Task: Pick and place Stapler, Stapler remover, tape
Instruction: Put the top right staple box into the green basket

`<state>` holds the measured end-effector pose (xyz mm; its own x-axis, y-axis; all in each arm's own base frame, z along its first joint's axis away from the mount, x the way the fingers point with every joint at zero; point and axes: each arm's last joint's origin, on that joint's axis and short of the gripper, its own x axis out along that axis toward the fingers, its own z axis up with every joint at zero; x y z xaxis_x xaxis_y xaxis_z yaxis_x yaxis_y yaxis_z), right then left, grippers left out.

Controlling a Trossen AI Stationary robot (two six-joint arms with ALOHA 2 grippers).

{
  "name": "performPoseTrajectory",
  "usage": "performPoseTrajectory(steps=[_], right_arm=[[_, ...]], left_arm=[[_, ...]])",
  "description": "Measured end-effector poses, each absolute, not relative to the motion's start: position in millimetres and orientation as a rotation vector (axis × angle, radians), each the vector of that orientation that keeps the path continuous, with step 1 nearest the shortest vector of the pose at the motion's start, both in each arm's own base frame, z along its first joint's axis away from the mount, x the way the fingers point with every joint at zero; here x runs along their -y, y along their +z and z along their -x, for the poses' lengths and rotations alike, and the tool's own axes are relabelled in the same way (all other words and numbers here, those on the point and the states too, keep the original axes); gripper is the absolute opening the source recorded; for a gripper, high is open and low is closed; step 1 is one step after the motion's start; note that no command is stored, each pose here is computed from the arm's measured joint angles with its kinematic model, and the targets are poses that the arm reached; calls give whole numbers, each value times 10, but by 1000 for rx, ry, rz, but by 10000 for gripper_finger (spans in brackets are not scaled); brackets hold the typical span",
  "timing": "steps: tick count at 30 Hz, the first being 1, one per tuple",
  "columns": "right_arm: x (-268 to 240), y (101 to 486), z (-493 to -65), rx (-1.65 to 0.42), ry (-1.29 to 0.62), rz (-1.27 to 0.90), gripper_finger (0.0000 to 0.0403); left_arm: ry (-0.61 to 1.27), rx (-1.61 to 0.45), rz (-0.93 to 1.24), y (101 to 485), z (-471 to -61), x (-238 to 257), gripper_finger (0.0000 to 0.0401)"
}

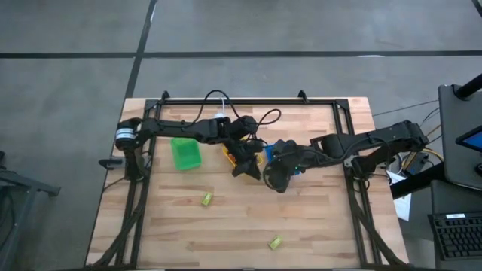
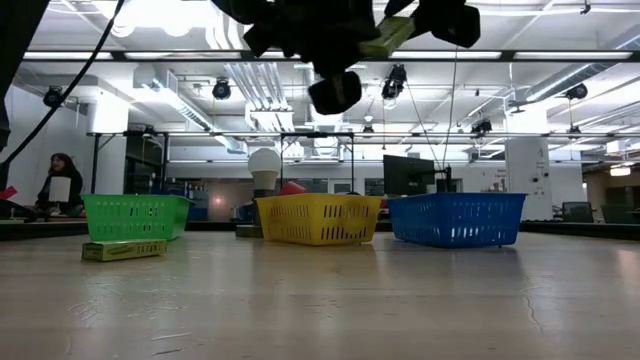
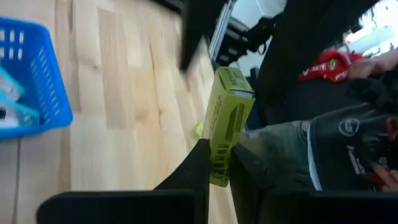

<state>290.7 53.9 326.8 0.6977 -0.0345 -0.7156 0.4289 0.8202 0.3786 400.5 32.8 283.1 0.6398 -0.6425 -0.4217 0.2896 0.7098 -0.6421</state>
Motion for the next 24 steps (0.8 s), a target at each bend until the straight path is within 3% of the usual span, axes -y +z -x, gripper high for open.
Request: performPoseTrajectory(steps=[5,10,18,24], right_arm=[[-527,3293,-2883,-754,-274,-540,220],[-519,3275,-2842,-792,-288,-523,257],[-513,3183,-2833,-841,-291,-466,262],[-508,3039,-2810,-882,-305,-455,249]], left_arm=[[-513,-785,538,2835,-3820,-446,53],[-318,-1029,418,2828,-3440,-587,45],[17,-1380,207,2687,-2662,-791,55],[196,-1419,297,2449,-2114,-949,54]])
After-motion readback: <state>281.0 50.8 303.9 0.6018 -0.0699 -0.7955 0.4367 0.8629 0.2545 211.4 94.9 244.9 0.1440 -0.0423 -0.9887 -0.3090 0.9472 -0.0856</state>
